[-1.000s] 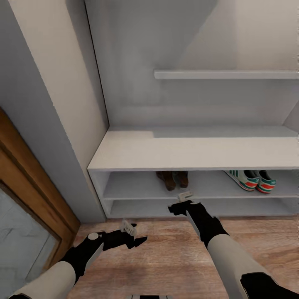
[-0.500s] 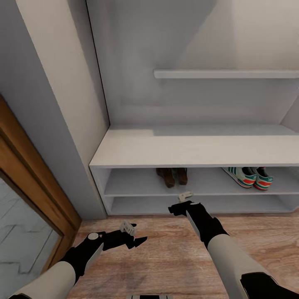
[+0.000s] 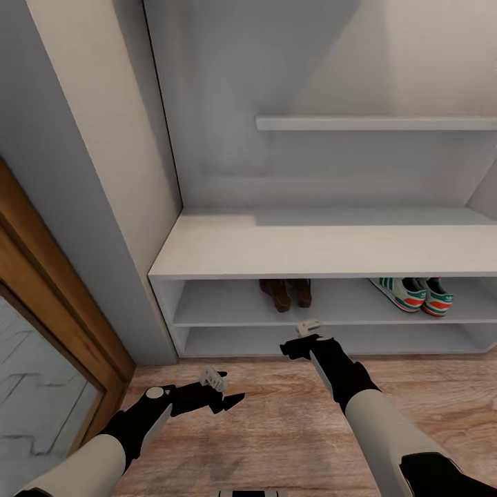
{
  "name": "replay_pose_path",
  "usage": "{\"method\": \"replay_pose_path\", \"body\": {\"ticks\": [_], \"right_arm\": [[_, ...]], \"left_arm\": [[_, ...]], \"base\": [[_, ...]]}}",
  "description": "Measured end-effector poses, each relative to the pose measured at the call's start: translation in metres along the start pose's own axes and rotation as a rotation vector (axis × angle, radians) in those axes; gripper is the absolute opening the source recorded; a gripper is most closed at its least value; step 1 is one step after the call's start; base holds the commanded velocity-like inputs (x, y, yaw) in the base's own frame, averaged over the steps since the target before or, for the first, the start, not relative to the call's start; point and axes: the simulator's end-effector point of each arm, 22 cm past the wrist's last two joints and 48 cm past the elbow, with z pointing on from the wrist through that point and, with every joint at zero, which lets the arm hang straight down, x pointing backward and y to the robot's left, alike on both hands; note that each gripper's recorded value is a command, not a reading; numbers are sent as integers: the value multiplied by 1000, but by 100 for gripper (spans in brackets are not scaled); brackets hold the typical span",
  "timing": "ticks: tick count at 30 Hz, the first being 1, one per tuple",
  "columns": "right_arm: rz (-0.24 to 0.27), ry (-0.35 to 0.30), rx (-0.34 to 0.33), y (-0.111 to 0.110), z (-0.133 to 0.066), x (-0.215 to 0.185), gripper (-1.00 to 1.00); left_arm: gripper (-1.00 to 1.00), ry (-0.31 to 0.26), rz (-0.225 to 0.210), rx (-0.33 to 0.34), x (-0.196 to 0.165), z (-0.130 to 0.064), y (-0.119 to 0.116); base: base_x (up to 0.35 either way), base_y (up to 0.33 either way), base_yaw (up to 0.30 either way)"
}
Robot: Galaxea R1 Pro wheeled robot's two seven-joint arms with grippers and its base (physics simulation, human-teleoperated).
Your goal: Pick up the two gym shoes and the two sandals from the corridor floor and place them onto the hallstand (shoe rack) in the corridor, making sure they are on the rack and not on the floor. Arrange them so the two gym shoes are next to each other and the two sandals are next to each other.
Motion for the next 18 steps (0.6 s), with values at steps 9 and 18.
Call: {"method": "replay_pose_path", "body": {"ticks": [9,18], "right_arm": [[5,-13,3,-3,-6,-6,100],[106,-75,-21,-5,-21,-25,100]], "left_arm": [[100,-7,9,-2,-6,-2,-1],[100,-29,37,-10,-25,-9,-4]], "base": [[0,0,0],[0,0,0]]}}
